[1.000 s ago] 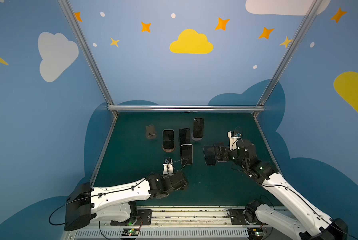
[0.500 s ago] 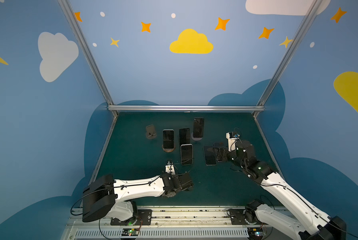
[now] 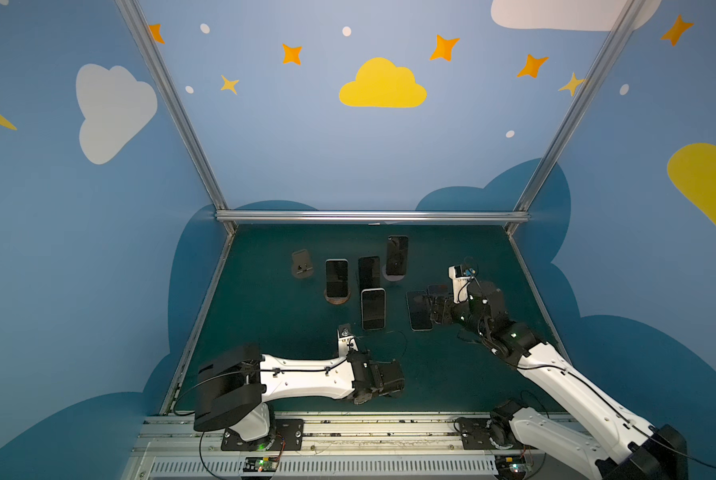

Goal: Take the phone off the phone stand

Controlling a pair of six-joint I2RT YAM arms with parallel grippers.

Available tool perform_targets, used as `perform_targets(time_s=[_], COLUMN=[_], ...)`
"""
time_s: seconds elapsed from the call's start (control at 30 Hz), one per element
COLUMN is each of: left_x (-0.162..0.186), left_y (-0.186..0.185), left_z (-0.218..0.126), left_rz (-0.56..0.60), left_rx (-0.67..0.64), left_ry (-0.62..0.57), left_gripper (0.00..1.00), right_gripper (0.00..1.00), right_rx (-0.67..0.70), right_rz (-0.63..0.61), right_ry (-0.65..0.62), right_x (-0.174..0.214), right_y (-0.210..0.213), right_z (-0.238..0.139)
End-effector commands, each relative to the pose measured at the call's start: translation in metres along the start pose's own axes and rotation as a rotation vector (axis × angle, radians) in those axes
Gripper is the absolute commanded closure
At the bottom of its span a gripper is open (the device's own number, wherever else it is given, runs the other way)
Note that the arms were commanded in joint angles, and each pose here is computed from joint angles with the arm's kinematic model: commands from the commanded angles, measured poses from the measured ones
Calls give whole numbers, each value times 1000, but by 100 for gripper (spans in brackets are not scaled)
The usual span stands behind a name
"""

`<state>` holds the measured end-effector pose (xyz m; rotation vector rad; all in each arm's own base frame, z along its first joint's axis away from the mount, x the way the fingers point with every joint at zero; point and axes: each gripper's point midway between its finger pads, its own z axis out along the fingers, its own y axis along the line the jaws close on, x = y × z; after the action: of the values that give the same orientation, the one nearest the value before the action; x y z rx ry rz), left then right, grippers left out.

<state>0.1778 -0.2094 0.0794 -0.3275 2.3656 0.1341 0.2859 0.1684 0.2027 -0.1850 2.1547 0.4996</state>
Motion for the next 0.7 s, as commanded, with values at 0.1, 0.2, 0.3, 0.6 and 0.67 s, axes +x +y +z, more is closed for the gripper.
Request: perform_targets(time_s=[0.1, 0.2, 0.3, 0.6, 0.67], left_x=[-12, -12, -9, -7, -6], left_y=[12, 9, 6, 8, 8], left_z=[-2, -2, 3, 15, 17], left_rz=[-28, -12, 9, 40, 52], left_rx=[-44, -41, -24, -1, 1], left_ry=[-68, -68, -62, -19, -15], left_gripper=[26, 26, 26, 29, 30], right_gripper=[12, 12, 12, 12, 12], right_rx=[-10, 4, 0, 20, 23], right_rz=[1, 2, 1, -2, -3], right_ry=[-7, -10, -21, -32, -34], right_x=[1, 2, 1, -1, -2], right_y=[0, -3, -2, -6, -7], right_z=[1, 1, 0, -5, -5])
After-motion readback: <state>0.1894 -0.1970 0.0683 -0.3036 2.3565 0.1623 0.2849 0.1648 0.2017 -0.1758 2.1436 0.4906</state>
